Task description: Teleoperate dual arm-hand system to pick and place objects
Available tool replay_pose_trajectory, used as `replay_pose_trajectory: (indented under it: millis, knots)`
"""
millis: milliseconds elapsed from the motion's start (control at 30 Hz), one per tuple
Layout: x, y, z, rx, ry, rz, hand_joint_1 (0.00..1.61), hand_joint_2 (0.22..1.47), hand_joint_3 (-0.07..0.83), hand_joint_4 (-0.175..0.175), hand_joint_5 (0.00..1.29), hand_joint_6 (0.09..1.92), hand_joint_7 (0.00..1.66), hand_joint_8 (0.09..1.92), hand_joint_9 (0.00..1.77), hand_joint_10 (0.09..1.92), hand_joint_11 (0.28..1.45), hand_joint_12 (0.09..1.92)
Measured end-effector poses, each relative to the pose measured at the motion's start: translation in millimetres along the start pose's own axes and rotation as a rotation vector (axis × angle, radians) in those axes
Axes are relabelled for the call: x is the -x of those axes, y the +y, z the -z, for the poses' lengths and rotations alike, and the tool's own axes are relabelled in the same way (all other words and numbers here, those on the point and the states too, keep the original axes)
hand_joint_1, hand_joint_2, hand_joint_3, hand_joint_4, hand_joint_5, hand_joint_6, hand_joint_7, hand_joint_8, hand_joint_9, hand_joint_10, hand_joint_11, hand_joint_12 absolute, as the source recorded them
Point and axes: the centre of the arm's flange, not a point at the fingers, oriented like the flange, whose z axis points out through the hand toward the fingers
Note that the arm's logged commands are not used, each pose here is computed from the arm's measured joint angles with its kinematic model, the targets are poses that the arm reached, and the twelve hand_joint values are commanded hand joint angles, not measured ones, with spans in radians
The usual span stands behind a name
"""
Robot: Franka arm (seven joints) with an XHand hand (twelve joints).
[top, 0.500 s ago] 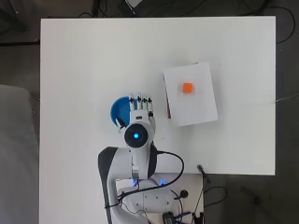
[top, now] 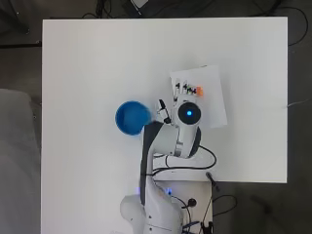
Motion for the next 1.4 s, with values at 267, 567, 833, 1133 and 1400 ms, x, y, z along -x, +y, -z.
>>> replay_pose_trajectory:
  millis: [267, 567, 833, 1133, 1400]
  knots:
    - [9.0, 89.4, -78.7, -0.063, -0.051, -0.082, 0.24, 1.06, 0.004, 0.084, 0.31, 0.09, 0.36, 0.09, 0.50, 0.09, 0.49, 0.09]
    - [20.4, 108.2, -120.8, -0.107, 0.016, 0.037, 0.94, 1.20, -0.001, 0.173, 0.80, 1.25, 1.26, 1.92, 1.51, 1.89, 1.04, 1.79]
    - [21.4, 64.9, -58.8, -0.030, 0.172, 0.167, 0.92, 1.23, 0.003, 0.175, 0.75, 1.33, 1.21, 1.92, 1.49, 1.92, 1.04, 1.83]
    - [-30.4, -30.3, -22.2, 0.005, 0.171, 0.405, 0.89, 1.26, 0.002, 0.175, 0.70, 1.42, 1.18, 1.92, 1.49, 1.92, 1.10, 1.87]
    - [-73.1, -68.4, -55.5, -0.019, 0.137, 0.533, 0.88, 1.27, 0.000, 0.175, 0.69, 1.43, 0.96, 1.92, 1.35, 1.92, 1.08, 1.92]
